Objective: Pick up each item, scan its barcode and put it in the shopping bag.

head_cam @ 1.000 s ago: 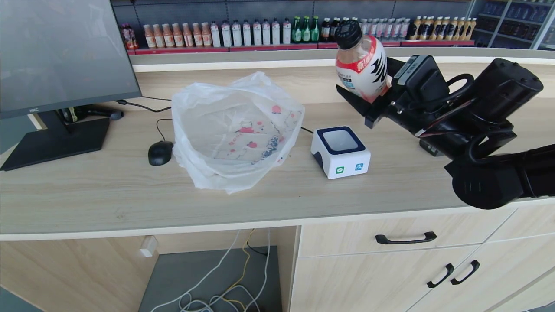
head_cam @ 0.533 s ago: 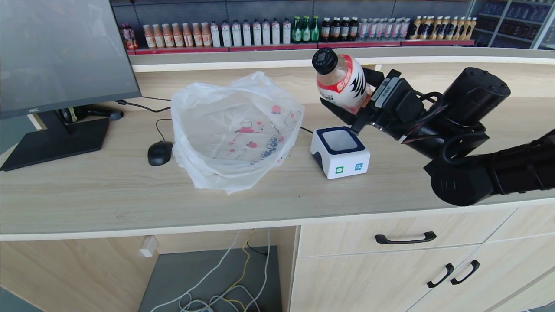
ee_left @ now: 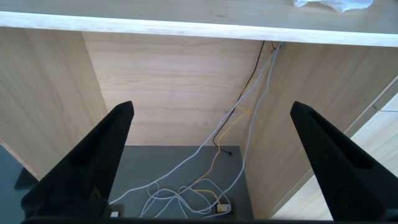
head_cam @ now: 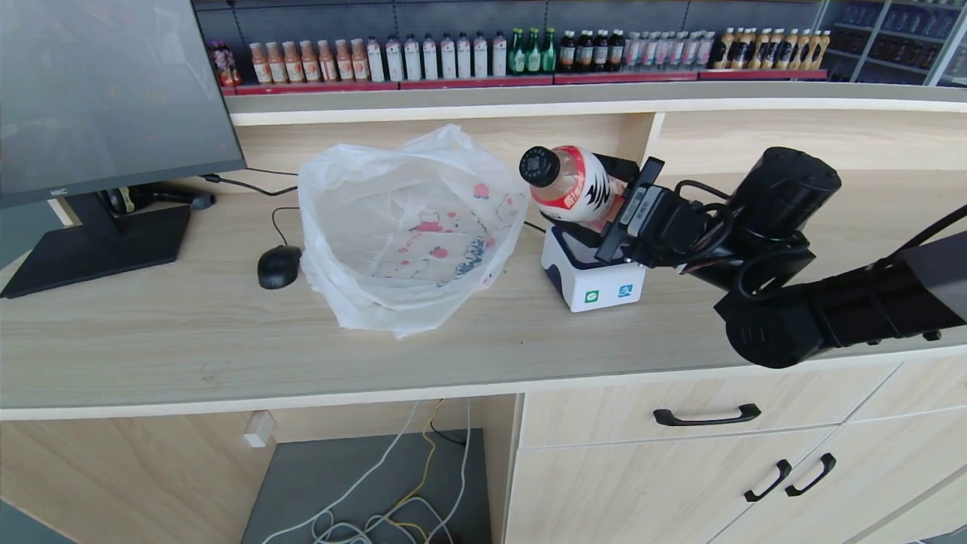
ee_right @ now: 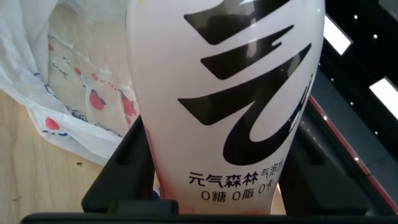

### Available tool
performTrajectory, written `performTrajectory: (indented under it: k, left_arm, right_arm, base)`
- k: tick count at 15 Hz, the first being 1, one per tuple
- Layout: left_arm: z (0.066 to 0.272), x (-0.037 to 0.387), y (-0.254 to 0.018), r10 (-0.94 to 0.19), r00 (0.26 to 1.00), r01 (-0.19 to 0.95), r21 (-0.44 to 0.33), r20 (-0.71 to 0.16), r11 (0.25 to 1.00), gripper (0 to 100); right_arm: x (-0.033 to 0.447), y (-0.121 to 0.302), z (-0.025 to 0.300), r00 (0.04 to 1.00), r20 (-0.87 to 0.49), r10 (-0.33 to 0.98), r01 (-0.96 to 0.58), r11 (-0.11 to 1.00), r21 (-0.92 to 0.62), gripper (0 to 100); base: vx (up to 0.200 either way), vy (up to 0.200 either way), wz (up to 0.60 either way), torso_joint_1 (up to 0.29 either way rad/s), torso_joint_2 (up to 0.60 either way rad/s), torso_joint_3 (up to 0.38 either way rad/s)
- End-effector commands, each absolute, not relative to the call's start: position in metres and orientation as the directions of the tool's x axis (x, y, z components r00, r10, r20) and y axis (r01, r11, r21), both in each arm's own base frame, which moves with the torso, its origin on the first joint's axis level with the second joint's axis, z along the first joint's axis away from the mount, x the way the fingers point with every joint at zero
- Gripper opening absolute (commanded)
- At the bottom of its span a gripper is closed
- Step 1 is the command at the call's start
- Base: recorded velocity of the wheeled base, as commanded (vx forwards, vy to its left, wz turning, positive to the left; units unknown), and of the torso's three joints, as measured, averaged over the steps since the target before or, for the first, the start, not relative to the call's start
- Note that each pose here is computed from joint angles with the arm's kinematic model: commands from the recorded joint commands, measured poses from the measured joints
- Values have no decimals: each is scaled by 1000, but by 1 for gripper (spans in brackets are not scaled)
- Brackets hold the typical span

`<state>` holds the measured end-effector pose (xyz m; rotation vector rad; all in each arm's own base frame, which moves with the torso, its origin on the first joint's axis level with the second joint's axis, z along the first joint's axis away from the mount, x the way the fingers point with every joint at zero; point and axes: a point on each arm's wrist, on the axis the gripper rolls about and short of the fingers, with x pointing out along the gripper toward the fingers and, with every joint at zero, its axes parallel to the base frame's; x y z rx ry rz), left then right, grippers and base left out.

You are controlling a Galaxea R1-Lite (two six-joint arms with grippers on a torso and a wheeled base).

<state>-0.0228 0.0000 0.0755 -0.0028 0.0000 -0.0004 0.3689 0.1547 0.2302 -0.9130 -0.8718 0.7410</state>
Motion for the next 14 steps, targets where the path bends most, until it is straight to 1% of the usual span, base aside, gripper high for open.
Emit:
performTrajectory:
  k: [1,5,7,14]
  left_arm:
    - [75,-23,0,0,1000,0,-3,0,1000,100]
    - [75,-23,0,-2,1000,2,-3,0,1000,100]
    - [75,-23,0,-2,1000,2,-3,0,1000,100]
    - [75,-23,0,0,1000,0,-3,0,1000,100]
  right_arm:
    - [372,155,228,457,308,835,-169,421,-891,0]
    - [377,142,227,464,300,833,-147,406,-902,0]
    - [378,139,226,452,293,842,-151,396,-906,0]
    - [377,140,224,452,287,844,-159,393,-906,0]
  base:
    - [0,0,0,0,0,0]
    - [0,0,0,0,0,0]
    - [0,0,0,0,0,0]
    - [0,0,0,0,0,0]
